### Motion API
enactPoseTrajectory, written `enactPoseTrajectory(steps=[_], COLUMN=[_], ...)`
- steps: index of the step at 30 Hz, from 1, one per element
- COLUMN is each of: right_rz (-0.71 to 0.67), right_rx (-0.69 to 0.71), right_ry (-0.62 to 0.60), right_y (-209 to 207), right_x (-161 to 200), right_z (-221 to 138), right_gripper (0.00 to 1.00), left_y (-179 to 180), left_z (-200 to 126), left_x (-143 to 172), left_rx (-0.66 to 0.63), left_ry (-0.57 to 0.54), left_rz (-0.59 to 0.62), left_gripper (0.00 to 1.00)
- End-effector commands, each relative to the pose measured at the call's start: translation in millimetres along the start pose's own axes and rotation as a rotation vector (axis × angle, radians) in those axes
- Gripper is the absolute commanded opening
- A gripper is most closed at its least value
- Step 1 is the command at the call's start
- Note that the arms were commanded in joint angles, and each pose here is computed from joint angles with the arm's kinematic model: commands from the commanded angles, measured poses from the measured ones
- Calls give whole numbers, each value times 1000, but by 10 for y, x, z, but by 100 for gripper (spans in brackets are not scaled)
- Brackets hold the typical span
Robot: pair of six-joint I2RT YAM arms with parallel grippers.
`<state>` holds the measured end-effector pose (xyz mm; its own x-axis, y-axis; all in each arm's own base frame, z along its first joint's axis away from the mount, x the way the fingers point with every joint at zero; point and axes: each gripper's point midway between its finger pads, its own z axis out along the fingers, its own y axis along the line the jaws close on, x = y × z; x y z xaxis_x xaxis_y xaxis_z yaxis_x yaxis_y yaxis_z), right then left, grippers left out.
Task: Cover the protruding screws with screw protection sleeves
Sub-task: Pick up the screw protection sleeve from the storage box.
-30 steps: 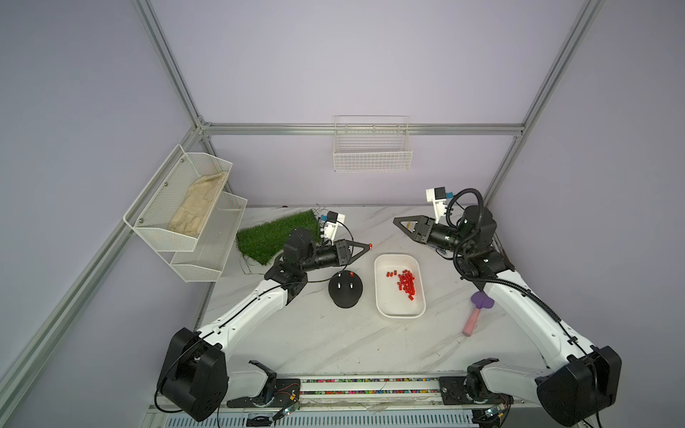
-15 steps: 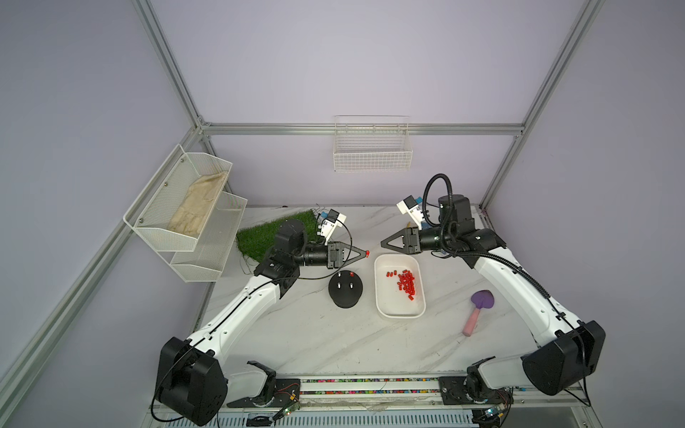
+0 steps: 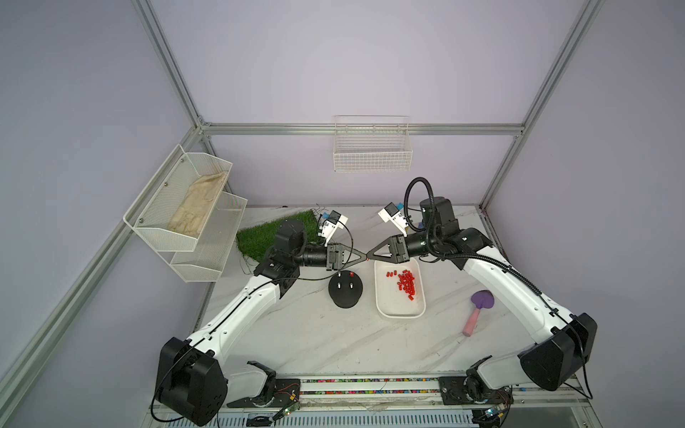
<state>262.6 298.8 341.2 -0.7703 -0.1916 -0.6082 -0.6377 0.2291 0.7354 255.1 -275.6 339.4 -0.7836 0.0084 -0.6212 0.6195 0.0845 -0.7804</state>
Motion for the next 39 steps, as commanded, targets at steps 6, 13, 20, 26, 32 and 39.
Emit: enactPoseTrajectory(steps=[6, 13, 20, 26, 32, 39], right_rz=[-53, -50, -58, -52, -52, -58], right_rx=[-38, -49, -65, -71, -54, -2], right_ry=[-7, -1, -16, -16, -18, -32], right_y=[143, 146, 186, 177, 141, 50], right_x=[-64, -44, -80, -79, -82, -82], right_z=[-1, 10, 4, 17, 20, 21], right_gripper=[18, 15, 17, 14, 11, 8], left_y=[-253, -248, -220, -210, -177, -158], left_z=[-39, -39, -33, -34, -31, -61], left_x=[-102, -104, -91, -81, -67, -91], left_rx=[39, 37, 33, 32, 27, 1], left_ry=[-16, -18, -17, -16, -15, -36], left_rz=[92, 92, 84, 83, 74, 79], left_gripper=[0, 0, 0, 0, 0, 24])
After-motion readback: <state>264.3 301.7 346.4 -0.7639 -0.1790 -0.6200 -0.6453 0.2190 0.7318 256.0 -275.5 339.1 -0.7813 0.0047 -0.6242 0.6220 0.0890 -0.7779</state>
